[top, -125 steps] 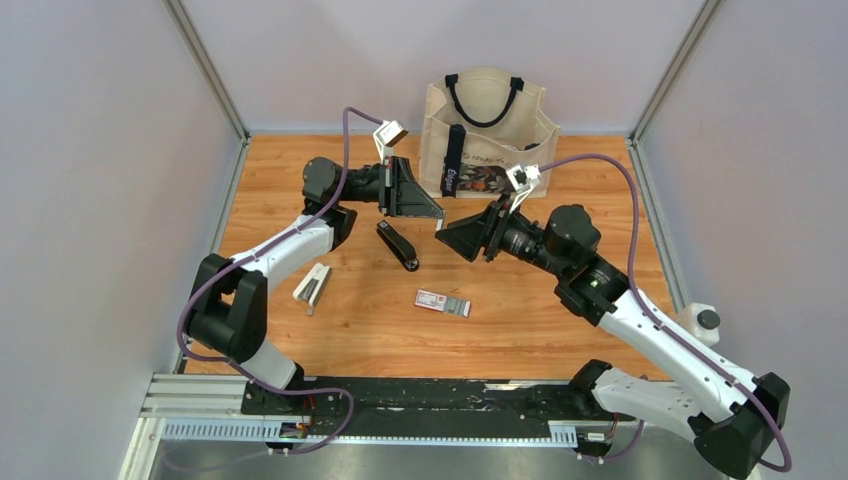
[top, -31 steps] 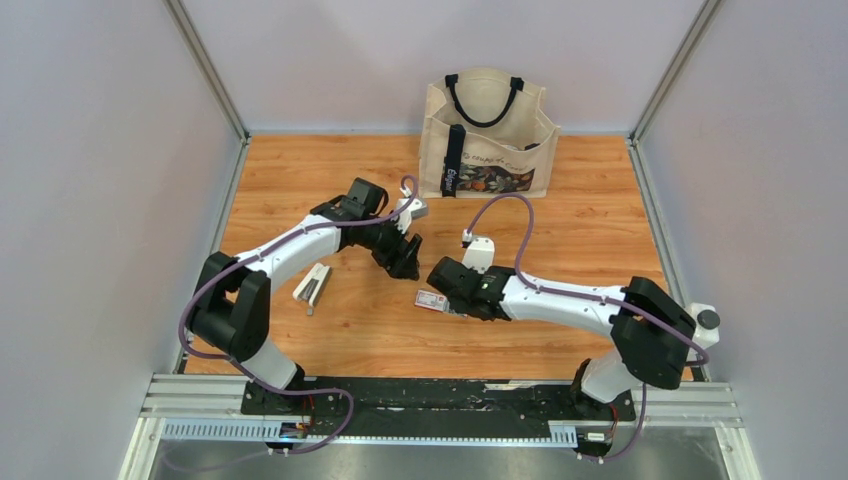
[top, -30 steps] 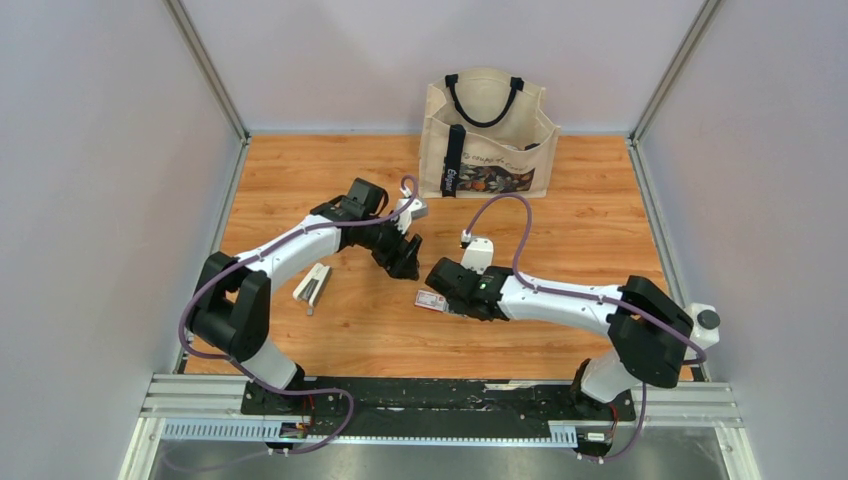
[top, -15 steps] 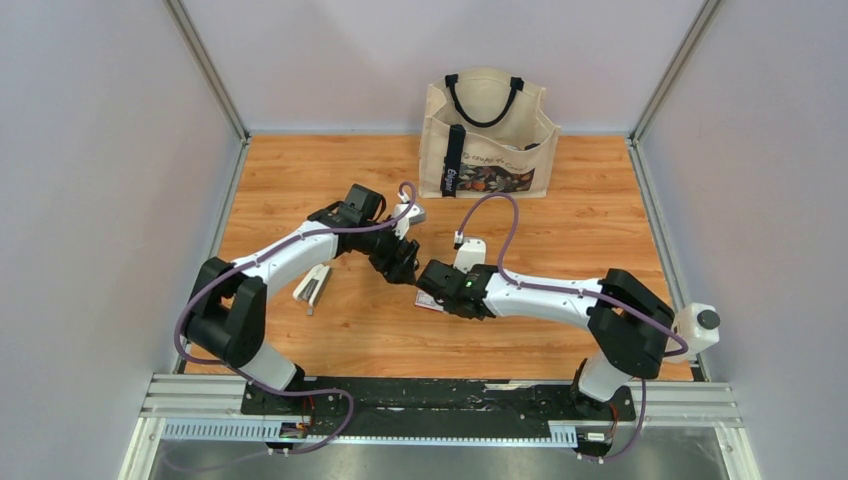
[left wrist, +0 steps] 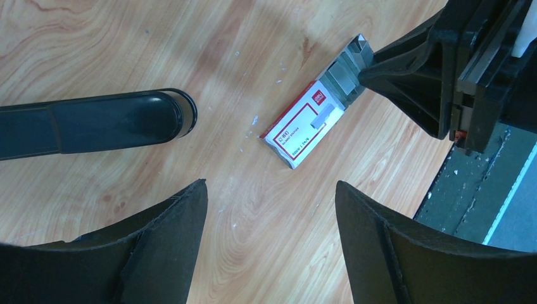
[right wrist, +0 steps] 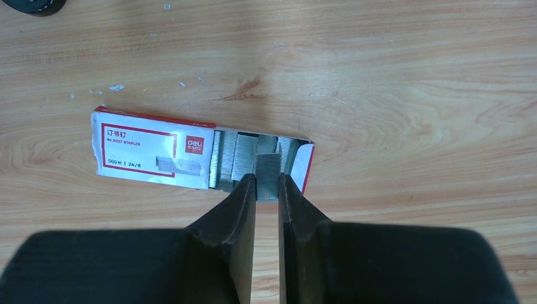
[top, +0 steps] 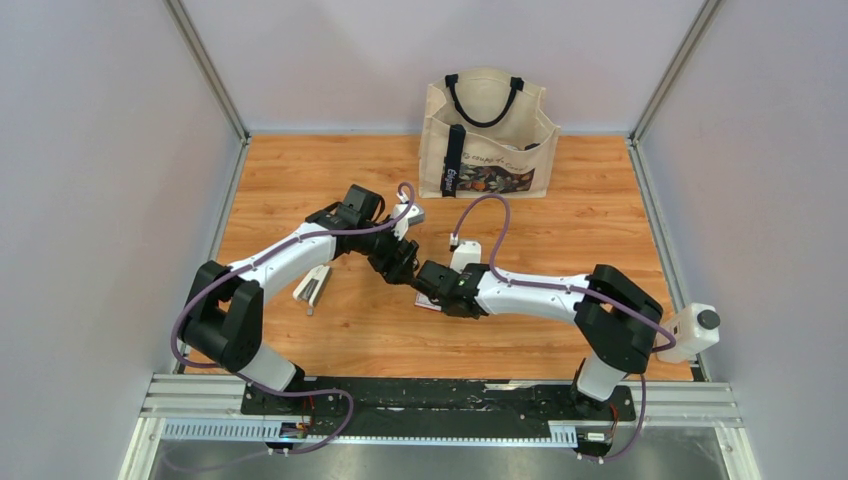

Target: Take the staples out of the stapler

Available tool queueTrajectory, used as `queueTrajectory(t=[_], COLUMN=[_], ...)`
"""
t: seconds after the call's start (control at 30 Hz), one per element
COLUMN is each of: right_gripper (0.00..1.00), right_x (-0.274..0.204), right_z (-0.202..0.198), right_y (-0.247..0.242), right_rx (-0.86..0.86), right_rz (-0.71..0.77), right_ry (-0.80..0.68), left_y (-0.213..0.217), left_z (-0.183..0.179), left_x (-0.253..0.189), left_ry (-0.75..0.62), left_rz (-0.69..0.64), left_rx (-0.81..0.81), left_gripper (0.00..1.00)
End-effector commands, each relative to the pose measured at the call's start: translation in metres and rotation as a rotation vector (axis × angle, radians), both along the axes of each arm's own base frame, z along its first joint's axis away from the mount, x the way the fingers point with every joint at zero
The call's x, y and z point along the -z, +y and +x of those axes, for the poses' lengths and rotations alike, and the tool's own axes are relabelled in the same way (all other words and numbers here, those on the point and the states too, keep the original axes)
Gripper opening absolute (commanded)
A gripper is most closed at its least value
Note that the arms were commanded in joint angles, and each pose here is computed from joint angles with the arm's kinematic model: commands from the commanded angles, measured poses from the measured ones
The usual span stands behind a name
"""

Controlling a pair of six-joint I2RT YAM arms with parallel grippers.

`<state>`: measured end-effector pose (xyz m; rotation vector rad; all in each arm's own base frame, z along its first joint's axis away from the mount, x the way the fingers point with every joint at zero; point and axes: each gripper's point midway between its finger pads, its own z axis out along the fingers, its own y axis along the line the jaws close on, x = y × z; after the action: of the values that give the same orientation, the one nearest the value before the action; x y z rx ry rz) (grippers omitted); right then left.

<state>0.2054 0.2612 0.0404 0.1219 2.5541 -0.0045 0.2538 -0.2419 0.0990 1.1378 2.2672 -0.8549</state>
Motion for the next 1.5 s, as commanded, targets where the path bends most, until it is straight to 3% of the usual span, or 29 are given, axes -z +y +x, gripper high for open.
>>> queueTrajectory(t=[0.0,1.47], right_gripper=[0.00,0.00], right_x=[-0.007,0.006], right_z=[0.008,-0.003], right_y=[0.007,0.001], right_rx=[0.015,0.044], right_rz=[0.019,0.037], right_ry=[-0.011,0.064], left_y=[-0.002,-0.005], left_z=[0.002,0.000], left_x=[-0.012,-0.015], left_ry=[-0.067,-0.078], left_rz=[-0.023,-0.033], left_rx=[0.025,0.030], left_gripper=[0.81,0.81])
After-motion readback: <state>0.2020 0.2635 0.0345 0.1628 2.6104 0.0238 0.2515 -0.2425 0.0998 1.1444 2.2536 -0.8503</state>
